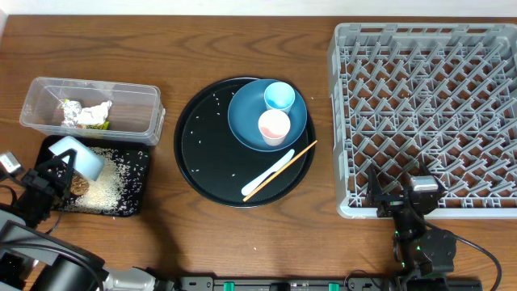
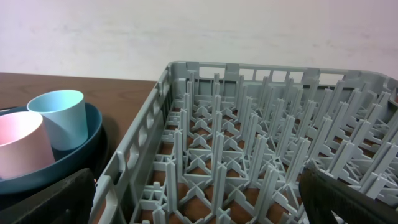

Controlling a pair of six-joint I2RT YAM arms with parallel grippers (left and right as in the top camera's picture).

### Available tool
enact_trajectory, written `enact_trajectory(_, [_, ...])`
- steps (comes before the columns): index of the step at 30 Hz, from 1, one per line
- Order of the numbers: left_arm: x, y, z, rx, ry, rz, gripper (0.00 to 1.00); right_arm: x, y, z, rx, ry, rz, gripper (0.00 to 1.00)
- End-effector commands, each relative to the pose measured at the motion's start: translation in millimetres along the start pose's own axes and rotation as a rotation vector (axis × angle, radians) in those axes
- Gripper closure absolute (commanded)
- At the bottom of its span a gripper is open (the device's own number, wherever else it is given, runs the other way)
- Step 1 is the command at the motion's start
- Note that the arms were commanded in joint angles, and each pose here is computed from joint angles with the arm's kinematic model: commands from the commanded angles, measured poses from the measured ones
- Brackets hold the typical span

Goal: Sort waste into correct bins and load items into the dishwasher rack
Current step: 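Tilt the bowl with the left gripper to pour rice onto the black tray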

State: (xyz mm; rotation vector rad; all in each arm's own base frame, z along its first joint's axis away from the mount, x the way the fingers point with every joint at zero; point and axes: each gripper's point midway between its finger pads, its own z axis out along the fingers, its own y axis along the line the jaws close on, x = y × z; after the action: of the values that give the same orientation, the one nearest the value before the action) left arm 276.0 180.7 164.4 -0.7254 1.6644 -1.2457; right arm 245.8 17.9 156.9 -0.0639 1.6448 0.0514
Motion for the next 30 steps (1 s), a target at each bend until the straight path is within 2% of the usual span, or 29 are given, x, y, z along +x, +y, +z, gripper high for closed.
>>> enact_trajectory(1, [1,-5,1,0.029,0.000,0.049,0.93,1,0,0,0.005,0.002,-0.008,0.01])
enact_trajectory(3, [1,-5,1,0.030,0.001,0.002,0.94,1,0,0,0.005,0.002,-0.008,0.01])
enact_trajectory(7, [3,-7,8,0.038,0.023,0.043,0.93,1,0,0,0.005,0.002,-0.008,0.01])
enact_trajectory(10, [5,-10,14,0.044,0.044,-0.022,0.94,1,0,0,0.005,0.002,-0.008,0.01])
enact_trajectory(14, [2,-11,20,0.051,0.058,0.020,0.94,1,0,0,0.005,0.002,-0.008,0.01])
enact_trajectory(19, [0,-23,22,0.050,0.069,-0.105,0.94,1,0,0,0.005,0.002,-0.008,0.01])
enact_trajectory(21, [1,-34,21,0.052,0.066,-0.067,0.94,1,0,0,0.005,0.002,-0.008,0.01])
enact_trajectory(23, [-5,-37,20,0.002,0.049,0.049,0.94,1,0,0,0.005,0.002,-0.008,0.01])
enact_trajectory(25, [-8,-26,19,-0.075,0.032,-0.024,0.94,1,0,0,0.005,0.002,-0.008,0.01])
enact_trajectory(26, [-7,-34,20,-0.026,0.042,-0.047,0.94,1,0,0,0.005,0.002,-0.008,0.01])
enact_trajectory(27, [-6,-47,20,0.046,0.056,-0.013,0.94,1,0,0,0.005,0.002,-0.008,0.01])
enact_trajectory(28, [-8,-48,20,0.051,0.055,0.042,0.94,1,0,0,0.005,0.002,-0.008,0.01])
enact_trajectory(30, [-8,-36,21,-0.009,0.044,0.019,0.94,1,0,0,0.005,0.002,-0.008,0.01])
